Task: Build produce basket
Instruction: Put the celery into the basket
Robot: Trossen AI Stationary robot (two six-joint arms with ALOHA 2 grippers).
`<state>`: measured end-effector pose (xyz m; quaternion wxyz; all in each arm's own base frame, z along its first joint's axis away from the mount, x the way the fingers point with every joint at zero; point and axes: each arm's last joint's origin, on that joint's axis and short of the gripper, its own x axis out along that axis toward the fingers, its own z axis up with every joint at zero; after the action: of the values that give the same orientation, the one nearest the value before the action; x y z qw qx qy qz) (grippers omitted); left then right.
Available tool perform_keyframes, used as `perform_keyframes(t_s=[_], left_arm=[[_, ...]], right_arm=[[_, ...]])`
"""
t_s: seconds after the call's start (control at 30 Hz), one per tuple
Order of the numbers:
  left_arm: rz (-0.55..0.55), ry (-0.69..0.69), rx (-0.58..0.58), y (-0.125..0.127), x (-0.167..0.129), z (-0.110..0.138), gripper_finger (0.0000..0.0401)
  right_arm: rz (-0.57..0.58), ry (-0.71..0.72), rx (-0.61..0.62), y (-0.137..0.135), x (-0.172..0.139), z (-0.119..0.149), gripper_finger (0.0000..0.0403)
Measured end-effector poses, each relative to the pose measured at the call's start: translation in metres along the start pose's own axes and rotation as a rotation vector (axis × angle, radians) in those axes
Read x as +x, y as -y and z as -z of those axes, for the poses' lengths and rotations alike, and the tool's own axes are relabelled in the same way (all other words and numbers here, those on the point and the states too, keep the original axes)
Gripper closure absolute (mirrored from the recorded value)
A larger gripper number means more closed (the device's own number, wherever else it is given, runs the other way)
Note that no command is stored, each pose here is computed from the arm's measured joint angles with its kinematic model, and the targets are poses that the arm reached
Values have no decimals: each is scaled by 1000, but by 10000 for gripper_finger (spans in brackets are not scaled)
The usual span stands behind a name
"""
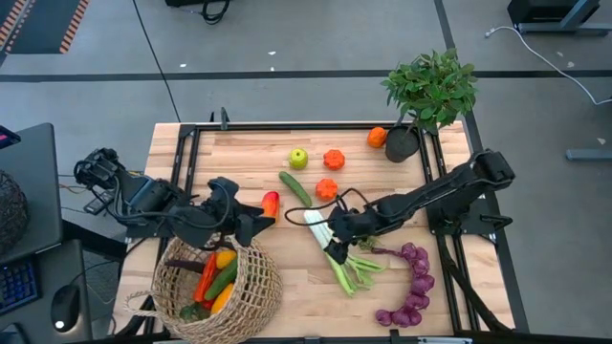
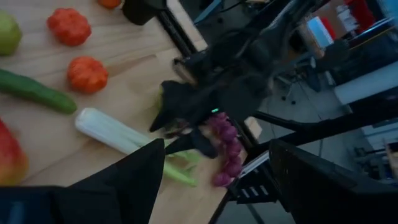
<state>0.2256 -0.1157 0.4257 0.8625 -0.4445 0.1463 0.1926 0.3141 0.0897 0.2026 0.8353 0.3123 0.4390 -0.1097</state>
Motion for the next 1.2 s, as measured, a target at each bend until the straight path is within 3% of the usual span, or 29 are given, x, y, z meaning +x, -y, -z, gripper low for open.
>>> perform_keyframes(t_s=[0.43,0.73,0.97,1.2], left_arm=[[122,-26,-7,14,-9,1,108],[173,-65,17,19,-19,11,108],[188,-77,13,21,-22,15,108],[192,-43,-9,23,-21,12,108]], right_arm=[[131,8,108,11,47,10,69],[145,12,94,14,63,12,34],[208,2,78,19,66,16,86],[227,0,28,21,67,16,193]])
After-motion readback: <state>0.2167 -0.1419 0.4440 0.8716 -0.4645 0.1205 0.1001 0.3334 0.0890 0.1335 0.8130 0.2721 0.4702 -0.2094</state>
